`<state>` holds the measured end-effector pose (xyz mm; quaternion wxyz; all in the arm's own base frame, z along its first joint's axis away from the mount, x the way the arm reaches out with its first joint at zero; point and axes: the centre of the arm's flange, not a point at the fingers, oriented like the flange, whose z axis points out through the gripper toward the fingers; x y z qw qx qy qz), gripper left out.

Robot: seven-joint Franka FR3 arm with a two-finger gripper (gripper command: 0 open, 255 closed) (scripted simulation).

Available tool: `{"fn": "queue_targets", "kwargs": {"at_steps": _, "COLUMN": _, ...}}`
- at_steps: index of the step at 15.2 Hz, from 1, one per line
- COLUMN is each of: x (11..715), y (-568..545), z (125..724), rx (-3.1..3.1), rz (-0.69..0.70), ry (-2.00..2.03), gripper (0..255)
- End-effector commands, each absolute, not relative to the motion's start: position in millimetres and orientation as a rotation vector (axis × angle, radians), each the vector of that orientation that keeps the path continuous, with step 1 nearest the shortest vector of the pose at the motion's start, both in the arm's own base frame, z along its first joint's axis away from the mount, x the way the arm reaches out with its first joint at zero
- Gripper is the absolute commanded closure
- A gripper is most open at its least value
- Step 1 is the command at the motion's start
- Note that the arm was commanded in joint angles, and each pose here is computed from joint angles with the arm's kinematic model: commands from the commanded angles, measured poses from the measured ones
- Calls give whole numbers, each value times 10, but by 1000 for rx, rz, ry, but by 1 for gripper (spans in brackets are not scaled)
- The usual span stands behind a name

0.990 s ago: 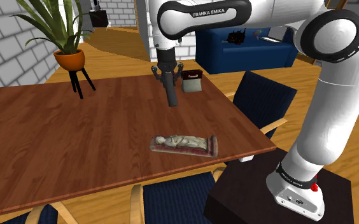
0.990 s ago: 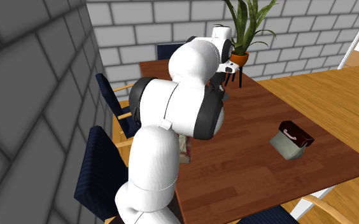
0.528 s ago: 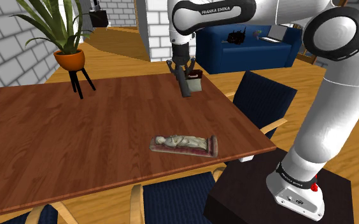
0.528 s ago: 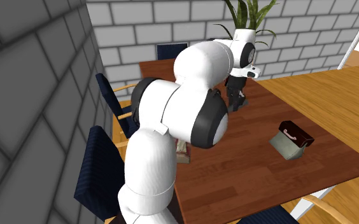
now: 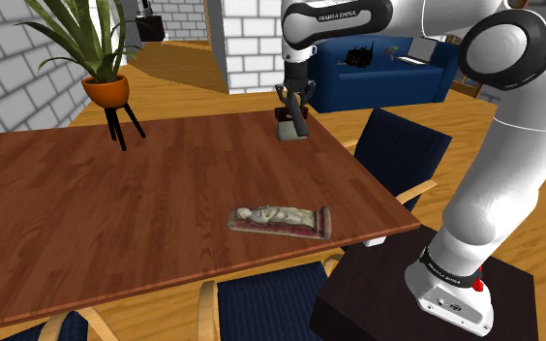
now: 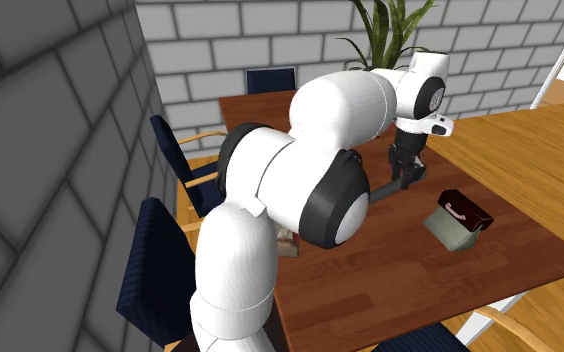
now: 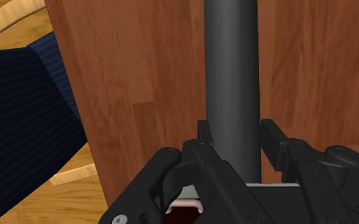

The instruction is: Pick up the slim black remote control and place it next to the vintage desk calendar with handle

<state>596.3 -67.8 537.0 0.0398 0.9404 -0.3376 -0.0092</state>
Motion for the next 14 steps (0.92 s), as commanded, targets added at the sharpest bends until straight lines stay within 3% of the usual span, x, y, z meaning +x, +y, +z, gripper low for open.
{"fn": "queue_targets", "kwargs": {"at_steps": 1, "x": 5984, "y": -933, "z": 5364, "rx": 2883, "rz": -28, "ry": -1031, "gripper": 255}}
{"fn": "queue_targets", "kwargs": {"at_steps": 14, "x": 5998, "y": -2648, "z": 5364, "rx": 2883, "rz": -28, "ry": -1031, "gripper": 255}}
